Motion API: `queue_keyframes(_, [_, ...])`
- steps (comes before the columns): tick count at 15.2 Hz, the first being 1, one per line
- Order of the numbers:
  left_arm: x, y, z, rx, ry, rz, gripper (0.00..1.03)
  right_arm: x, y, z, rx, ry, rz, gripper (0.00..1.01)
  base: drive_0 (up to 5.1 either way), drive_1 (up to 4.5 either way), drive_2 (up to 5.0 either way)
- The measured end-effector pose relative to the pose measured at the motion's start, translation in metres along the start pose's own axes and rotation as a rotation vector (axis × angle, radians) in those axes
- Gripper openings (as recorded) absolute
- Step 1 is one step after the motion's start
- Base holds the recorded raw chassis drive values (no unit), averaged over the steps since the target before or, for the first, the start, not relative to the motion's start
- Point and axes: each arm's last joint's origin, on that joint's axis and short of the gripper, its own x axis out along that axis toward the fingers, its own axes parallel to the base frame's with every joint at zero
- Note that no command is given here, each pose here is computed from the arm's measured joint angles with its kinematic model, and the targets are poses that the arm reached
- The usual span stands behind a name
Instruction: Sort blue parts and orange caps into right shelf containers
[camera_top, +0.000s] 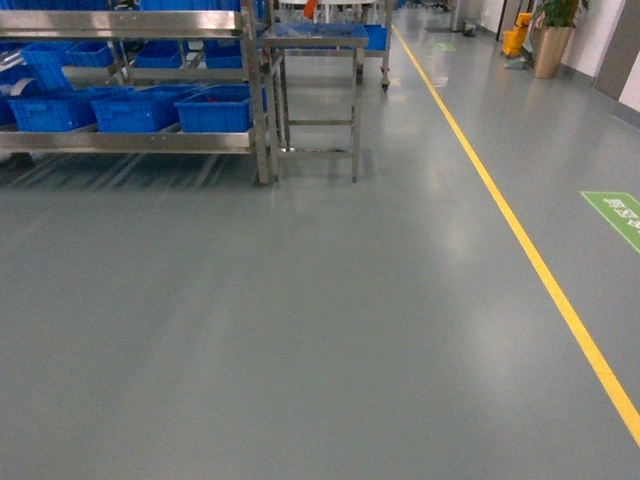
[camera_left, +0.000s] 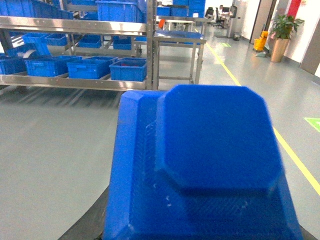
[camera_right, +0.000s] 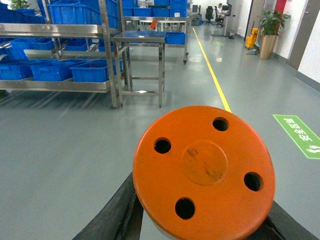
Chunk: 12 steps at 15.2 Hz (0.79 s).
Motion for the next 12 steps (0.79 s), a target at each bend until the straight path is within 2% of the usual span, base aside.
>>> queue_keyframes(12, [0.0, 0.0, 0.0, 0.0, 0.0, 0.0, 0.43, 0.0, 0.0, 0.0001, 0.0, -0.001, 0.0, 0.42, 0.0, 4.24, -4.3])
